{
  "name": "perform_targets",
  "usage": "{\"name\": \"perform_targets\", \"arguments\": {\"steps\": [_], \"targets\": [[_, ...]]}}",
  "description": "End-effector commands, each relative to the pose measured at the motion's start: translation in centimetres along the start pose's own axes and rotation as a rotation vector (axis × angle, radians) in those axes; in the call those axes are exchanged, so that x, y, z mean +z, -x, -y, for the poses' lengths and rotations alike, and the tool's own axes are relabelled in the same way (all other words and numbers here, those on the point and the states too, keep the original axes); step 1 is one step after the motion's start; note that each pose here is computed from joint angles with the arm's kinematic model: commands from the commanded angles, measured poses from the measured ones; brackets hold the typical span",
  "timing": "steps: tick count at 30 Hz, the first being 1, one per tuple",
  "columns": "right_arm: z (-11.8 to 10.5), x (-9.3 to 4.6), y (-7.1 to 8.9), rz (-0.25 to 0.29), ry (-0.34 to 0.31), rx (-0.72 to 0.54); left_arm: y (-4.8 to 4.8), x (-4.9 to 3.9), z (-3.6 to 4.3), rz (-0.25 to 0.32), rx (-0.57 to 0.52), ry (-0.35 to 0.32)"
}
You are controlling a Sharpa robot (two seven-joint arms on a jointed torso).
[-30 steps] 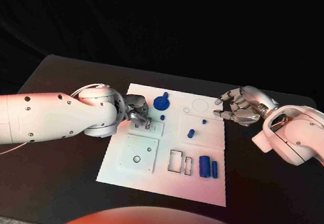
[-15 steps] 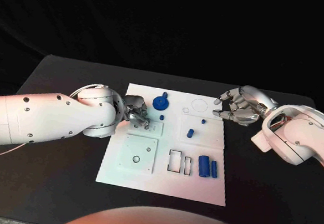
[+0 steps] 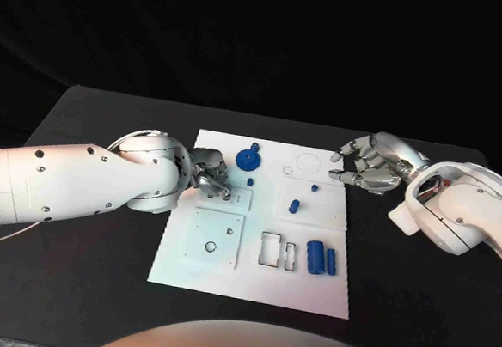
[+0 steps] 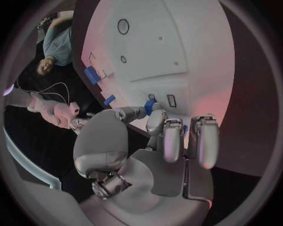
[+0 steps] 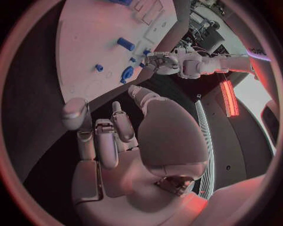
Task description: Assemble the parts on the task board
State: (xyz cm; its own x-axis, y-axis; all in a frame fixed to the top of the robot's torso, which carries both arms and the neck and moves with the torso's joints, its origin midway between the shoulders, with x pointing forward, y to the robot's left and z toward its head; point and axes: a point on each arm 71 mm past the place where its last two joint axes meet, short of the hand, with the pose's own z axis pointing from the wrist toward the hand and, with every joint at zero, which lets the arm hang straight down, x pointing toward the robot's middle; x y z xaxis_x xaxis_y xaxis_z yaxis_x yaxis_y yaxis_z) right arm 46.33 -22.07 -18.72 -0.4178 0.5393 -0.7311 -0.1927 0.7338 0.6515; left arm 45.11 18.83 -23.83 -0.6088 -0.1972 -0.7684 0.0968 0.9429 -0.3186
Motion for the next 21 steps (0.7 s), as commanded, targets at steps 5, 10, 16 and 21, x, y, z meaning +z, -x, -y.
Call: {"name": "perform_targets", "arguments": {"steps": [5,10,16,21], "targets": [[-0.05,0.0,-0.07,-0.006,0.008,-0.01,-0.63,0.05,-0.07,-0.052,0.015,0.011],[-0.05,0.01,-0.08,-0.006,0.008,-0.01,-0.68,0.06,-0.04,-0.057,0.018,0.012],[-0.04,0.02,-0.1,-0.006,0.009,-0.01,-0.74,0.11,-0.08,-0.061,0.021,0.021],[-0.02,0.01,-0.09,-0.006,0.008,-0.01,-0.81,0.1,-0.09,-0.069,0.024,0.024]]}}
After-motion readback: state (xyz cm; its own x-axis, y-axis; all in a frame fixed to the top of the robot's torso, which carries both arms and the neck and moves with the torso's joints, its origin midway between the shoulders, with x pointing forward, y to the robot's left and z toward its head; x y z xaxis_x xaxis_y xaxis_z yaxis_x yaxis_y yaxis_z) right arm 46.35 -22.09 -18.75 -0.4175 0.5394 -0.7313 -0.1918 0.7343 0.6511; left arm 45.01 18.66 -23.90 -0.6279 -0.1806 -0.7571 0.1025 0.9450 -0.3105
